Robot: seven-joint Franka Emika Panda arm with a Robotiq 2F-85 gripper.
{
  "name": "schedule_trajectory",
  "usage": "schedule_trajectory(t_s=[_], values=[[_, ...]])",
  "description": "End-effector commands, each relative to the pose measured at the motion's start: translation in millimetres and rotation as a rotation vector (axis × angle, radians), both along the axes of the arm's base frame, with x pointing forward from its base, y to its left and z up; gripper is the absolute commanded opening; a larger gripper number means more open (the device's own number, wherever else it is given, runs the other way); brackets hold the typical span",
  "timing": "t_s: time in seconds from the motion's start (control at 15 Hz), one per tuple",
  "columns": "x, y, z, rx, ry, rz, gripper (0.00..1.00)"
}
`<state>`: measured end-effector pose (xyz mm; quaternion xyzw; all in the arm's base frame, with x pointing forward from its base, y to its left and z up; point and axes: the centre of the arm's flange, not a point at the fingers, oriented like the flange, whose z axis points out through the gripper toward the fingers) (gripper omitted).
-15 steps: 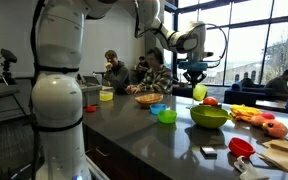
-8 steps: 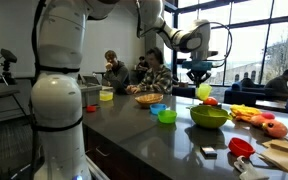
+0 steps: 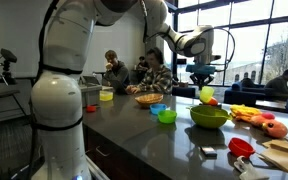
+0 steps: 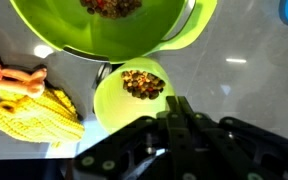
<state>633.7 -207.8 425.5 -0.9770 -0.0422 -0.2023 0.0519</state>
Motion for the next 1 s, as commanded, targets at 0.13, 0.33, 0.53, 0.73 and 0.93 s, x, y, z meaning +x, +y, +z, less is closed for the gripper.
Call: schedule_trajectory(t_s=[0.13,0.33,0.53,0.73,0.93], values=[[17.1,-6.6,-0.6,0.100,-0.072,-0.035,0.01],[20.7,-3.9,1.2,0.178,-0.115,-0.069,0.01],[21.6,-4.1,3.4,0.169,-0.109,-0.103,0.01],[16.0,-7.3,4.9,0.147,-0.094,-0.129,0.01],[16.5,-9.5,6.5,0.140,-0.077,-0.154,0.01]])
